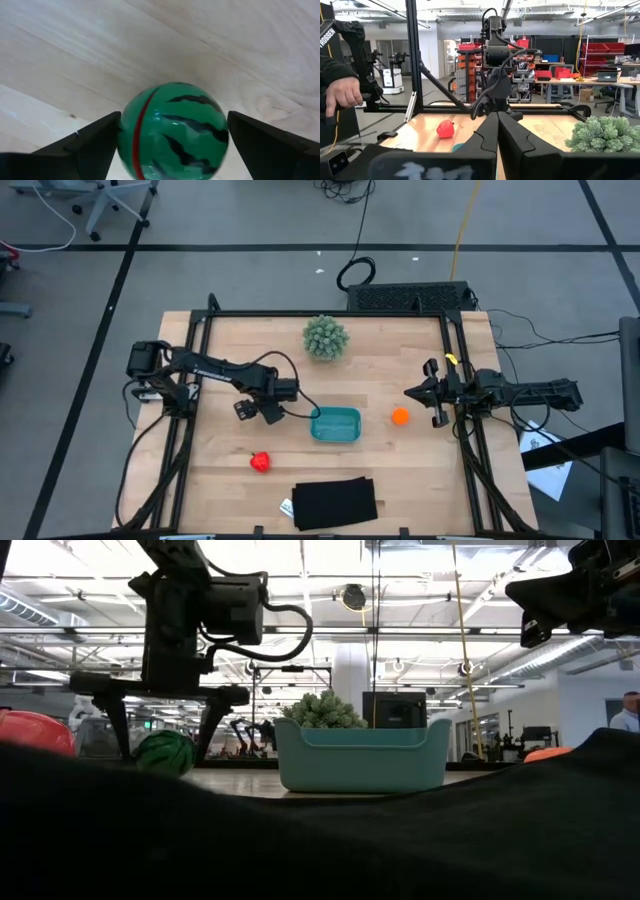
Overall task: Pick and placing Produce into tupperware
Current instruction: Put the watermelon toy into the bin
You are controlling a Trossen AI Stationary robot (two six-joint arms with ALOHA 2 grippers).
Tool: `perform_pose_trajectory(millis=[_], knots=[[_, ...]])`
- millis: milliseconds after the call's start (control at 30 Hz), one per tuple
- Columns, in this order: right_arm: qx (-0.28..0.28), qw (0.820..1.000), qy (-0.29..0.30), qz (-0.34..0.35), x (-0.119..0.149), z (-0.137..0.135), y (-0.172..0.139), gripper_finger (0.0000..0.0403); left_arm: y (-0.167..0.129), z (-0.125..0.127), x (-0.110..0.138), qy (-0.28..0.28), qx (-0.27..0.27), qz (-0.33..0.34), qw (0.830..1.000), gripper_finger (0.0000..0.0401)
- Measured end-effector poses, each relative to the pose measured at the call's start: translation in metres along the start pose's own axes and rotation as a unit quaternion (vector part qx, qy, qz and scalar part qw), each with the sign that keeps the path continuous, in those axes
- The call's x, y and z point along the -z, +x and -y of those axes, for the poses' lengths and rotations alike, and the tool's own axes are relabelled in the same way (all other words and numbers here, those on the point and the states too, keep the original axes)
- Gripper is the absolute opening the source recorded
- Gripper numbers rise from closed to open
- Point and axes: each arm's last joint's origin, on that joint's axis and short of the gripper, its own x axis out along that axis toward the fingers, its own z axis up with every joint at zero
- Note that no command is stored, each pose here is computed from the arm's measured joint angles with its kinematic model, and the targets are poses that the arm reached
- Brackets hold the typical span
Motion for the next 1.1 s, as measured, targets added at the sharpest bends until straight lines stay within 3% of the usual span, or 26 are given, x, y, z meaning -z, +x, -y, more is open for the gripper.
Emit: perform_pose_trajectory(millis=[467, 867, 1100], knots=[[0.000, 1.000, 0.000, 0.000, 0.0000, 0.0000, 0.0000, 0.0000, -0.0001, -0.0042, -0.0022, -0.032, -0.021, 0.012, 0.999, 0.0363], [0.000, 1.000, 0.000, 0.000, 0.0000, 0.0000, 0.0000, 0.0000, -0.0011, -0.0039, -0.0023, -0.050, -0.021, 0.013, 0.998, 0.0270], [0.000, 1.000, 0.000, 0.000, 0.0000, 0.0000, 0.0000, 0.0000, -0.0009, -0.0041, -0.0025, -0.053, -0.022, 0.013, 0.998, 0.0299]])
